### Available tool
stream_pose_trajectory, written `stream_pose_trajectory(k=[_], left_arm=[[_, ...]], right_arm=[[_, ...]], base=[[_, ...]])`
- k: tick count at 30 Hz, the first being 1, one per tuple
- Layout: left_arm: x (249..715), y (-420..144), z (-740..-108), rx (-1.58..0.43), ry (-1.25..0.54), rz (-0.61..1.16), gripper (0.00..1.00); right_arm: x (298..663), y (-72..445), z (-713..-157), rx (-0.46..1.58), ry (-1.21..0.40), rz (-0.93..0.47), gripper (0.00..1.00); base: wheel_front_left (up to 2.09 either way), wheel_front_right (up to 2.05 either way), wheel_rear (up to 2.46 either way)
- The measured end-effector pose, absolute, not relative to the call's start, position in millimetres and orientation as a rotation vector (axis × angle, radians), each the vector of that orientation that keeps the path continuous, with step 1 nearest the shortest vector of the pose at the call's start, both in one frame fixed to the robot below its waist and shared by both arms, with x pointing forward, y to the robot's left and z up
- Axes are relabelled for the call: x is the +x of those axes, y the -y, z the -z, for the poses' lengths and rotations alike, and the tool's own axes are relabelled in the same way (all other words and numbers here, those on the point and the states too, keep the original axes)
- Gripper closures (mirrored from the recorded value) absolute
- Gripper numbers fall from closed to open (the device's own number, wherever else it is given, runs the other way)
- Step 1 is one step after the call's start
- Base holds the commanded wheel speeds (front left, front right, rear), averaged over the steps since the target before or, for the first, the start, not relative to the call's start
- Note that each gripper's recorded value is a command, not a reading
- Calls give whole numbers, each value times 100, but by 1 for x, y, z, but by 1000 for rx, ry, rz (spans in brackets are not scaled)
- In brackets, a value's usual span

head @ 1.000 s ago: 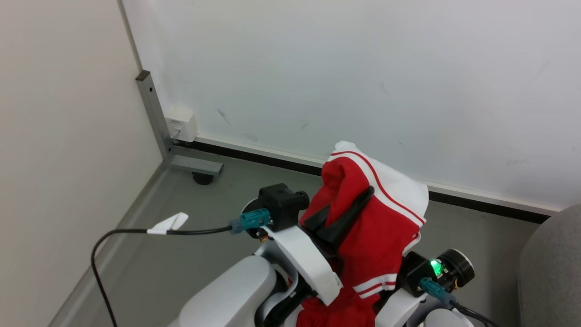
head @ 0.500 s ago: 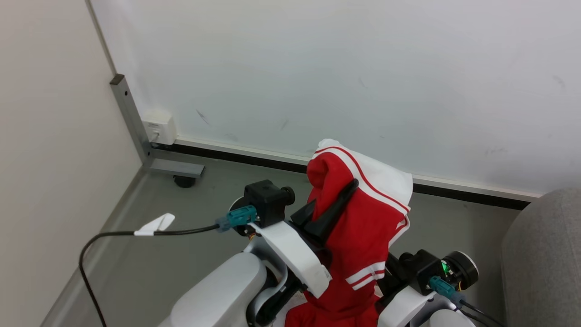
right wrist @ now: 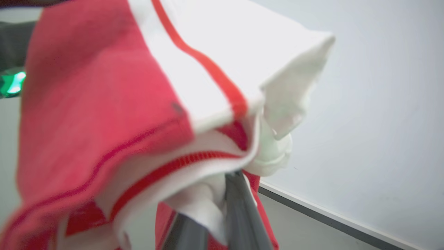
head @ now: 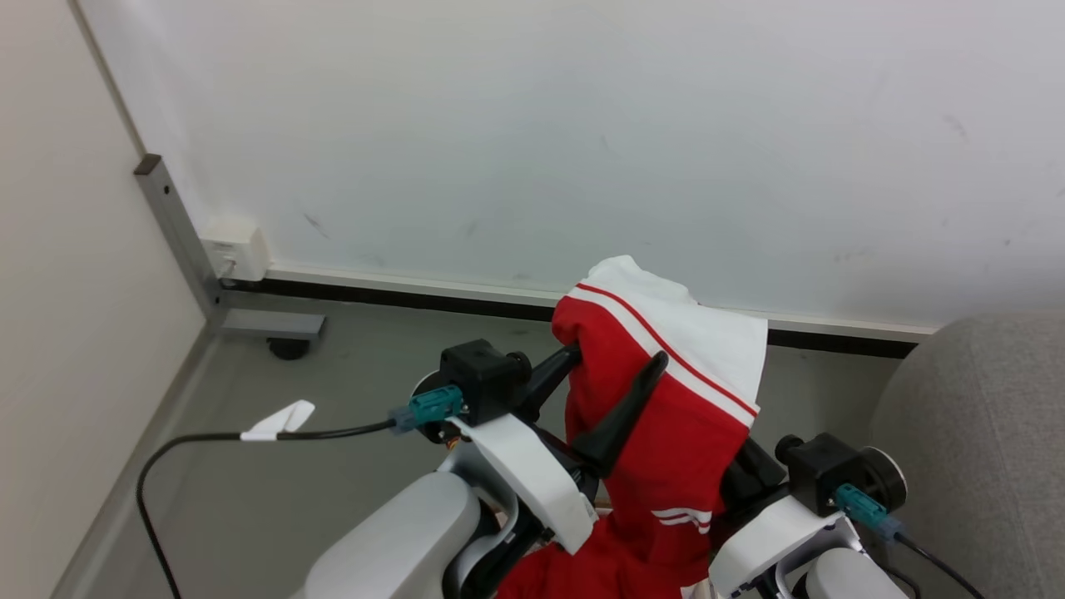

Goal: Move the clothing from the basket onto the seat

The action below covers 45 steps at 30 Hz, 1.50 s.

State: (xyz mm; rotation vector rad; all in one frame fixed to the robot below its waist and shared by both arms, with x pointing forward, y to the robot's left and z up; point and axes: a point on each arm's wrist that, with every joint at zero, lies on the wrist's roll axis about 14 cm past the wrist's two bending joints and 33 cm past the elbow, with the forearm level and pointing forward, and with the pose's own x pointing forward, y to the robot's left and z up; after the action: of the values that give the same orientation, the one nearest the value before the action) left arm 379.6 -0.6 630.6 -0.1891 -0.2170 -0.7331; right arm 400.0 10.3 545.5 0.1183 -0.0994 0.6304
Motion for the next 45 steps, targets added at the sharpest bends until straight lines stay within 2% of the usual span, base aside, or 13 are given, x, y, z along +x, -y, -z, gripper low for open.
stream_pose_trajectory(k=[14,27,35,45], left_arm=[[380,45,-608,-197,156,868,0],[368,104,-593,-214,124,1054,0],[353,135,-584,-223,109,1147,0],[348,151,-578,-208,112,1195,0]], right_arm=[[409,110,-572,169,217,-281,100],[375,211,-566,185,243,11,100],[347,250,-561,169,245,138,100],[335,265,-558,162,242,190,100]], base=[[0,0,0],[0,0,0],[0,0,0],[0,0,0]])
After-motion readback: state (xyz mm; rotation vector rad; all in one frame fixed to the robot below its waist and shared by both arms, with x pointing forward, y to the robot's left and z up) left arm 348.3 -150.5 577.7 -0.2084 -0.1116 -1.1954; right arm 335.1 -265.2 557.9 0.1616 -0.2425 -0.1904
